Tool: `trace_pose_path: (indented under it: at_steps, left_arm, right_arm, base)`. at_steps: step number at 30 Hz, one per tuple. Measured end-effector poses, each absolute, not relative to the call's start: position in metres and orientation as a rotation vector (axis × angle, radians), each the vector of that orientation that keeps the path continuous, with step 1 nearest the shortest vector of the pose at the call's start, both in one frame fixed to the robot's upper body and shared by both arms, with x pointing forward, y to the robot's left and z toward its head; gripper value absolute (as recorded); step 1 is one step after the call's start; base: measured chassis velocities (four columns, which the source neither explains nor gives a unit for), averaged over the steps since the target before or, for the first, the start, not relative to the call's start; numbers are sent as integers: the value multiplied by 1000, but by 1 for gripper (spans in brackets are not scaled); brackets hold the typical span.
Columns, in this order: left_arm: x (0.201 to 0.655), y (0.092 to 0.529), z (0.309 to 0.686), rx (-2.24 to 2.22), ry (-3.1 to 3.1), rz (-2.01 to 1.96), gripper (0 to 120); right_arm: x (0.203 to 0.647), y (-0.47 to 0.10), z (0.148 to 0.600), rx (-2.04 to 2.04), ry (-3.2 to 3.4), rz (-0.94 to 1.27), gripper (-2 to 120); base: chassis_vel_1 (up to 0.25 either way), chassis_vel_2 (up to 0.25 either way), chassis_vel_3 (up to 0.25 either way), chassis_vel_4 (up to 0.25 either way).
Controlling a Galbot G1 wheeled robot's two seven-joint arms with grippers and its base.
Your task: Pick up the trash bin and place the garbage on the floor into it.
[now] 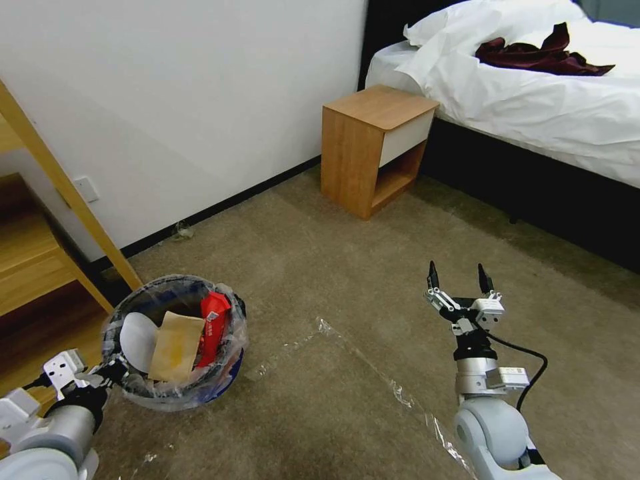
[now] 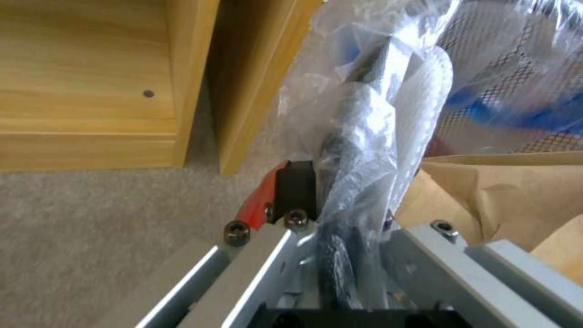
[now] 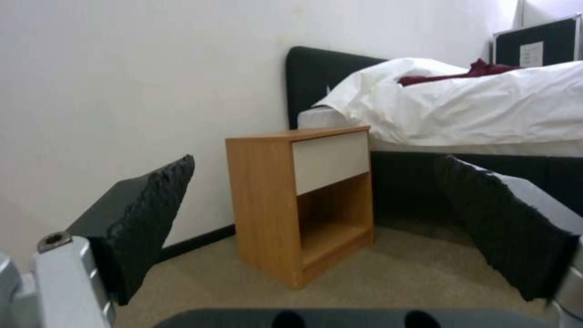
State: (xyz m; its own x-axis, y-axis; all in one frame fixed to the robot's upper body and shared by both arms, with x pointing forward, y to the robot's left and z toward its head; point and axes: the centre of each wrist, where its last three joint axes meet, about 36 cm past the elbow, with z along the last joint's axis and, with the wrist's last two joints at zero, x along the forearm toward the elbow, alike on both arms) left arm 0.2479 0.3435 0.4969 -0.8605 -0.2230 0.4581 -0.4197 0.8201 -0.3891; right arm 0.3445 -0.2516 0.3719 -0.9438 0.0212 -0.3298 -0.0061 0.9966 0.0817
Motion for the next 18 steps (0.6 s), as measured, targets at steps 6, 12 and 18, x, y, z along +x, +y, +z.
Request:
trace_pose_path:
  at_steps: [6,12,18]
  left_arm:
    - [248,343,496,482,-2605,689,0]
    - [248,342,495,478,-2603,690,0]
    - [248,342,495,476,-2604,689,0]
  right_arm:
    - [344,-251,370,9,2795,122,100]
    - [345,-252,369,-11,2784,126,100]
    - [345,-253,369,-16,2778,126,100]
  base:
    - [-130,104,132,-115]
    - [-46,57,33,-47]
    - [0,0,0,0]
